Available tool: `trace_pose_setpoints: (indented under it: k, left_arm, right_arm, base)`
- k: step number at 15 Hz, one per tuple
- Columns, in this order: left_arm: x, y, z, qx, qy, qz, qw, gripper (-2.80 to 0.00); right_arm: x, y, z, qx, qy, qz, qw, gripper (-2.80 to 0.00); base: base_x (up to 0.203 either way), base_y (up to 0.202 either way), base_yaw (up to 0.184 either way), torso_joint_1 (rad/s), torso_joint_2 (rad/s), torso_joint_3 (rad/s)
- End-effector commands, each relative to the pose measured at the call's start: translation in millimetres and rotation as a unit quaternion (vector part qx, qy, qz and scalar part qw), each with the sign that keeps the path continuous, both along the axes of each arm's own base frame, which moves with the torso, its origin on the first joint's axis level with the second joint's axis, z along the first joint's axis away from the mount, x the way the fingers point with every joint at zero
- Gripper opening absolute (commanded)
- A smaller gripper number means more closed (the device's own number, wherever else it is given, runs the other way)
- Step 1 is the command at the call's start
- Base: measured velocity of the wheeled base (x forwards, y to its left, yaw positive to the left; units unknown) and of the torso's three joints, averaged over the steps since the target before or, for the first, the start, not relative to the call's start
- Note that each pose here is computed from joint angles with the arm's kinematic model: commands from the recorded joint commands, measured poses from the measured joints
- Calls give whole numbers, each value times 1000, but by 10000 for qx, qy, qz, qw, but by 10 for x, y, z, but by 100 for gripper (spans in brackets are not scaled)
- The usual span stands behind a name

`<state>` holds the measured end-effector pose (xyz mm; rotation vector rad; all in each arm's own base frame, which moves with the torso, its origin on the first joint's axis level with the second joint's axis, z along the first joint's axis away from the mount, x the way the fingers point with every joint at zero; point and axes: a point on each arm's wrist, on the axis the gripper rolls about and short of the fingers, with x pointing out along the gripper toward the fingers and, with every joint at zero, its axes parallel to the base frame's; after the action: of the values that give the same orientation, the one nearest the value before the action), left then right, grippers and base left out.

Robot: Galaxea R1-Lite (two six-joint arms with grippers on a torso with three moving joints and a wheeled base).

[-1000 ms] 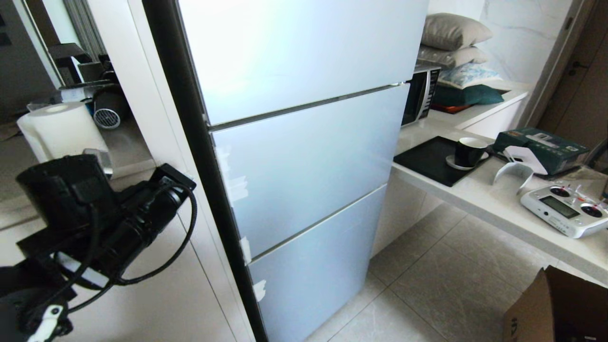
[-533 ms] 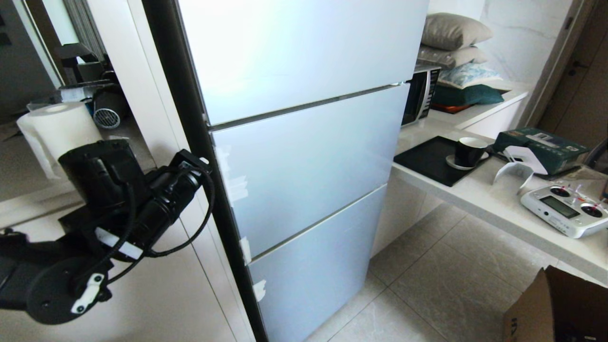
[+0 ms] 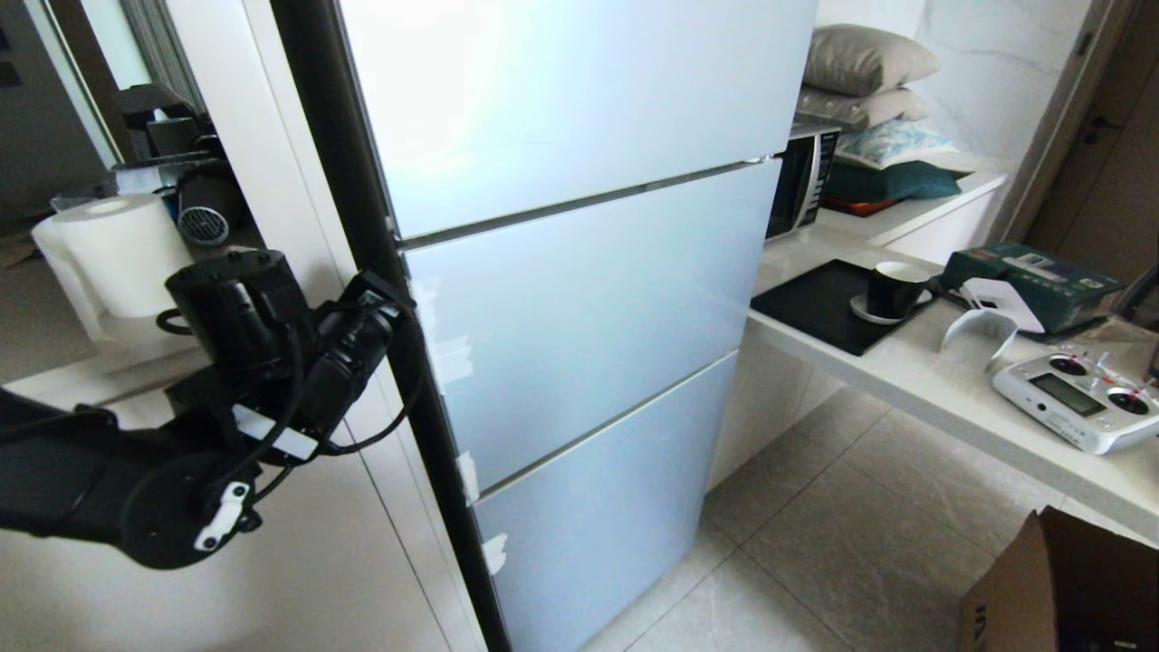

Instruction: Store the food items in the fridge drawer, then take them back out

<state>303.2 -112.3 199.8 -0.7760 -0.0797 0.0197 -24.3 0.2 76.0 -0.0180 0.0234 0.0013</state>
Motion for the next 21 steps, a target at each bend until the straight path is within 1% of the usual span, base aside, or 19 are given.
trace_pose_setpoints:
  k: [1,4,8,9,10,11,13,16,18,19,21]
  left_arm:
    - [63,-33,-33,-36,-10,-20,10000,-280]
    - [101,-97,-76,-62,-111,-125,9998,-280]
    - [-6,-328,-103,-65,-80,-494,9987,-280]
    - [-24,-353,-113,-59,-63,-529,9986,-280]
    - [-85,-442,-123,-51,-44,-675,9977,-280]
    - [-131,-482,-106,-70,-104,-725,9973,-280]
    - [-215,-527,-62,-80,-187,-749,9970,-280]
    - [-442,-574,-24,48,-195,-988,9949,-280]
    - [-671,-647,-35,140,-151,-1359,9905,-280]
    - [-796,-698,-60,213,-112,-1669,9857,-280]
    - [-1031,-727,-132,326,0,-2283,9730,-280]
  right_arm:
    - [-1,0,1,-2,-1,2,10000,-280]
    - [0,0,-2,-2,5,2,10000,-280]
    - [-1,0,1,-2,-2,2,10000,-280]
    - [0,0,0,-2,1,2,10000,-280]
    - [0,0,-3,-2,6,2,10000,-280]
    - [-1,0,1,-2,-2,-1,10000,-280]
    - [0,0,0,-2,0,2,10000,-280]
    - [-1,0,1,-2,-2,2,10000,-280]
    - [0,0,-3,-2,6,2,10000,-280]
    - [0,0,-3,-2,6,2,10000,-280]
    - [0,0,-3,-2,5,-5,10000,-280]
  base:
    - [0,0,0,0,0,0]
    - [0,0,0,0,0,0]
    - [0,0,0,0,0,0]
    - [0,0,0,0,0,0]
    - [0,0,0,0,0,0]
    - [0,0,0,0,0,0]
    - [0,0,0,0,0,0]
    - [0,0,0,0,0,0]
    - [0,0,0,0,0,0]
    - [0,0,0,0,0,0]
    - [0,0,0,0,0,0]
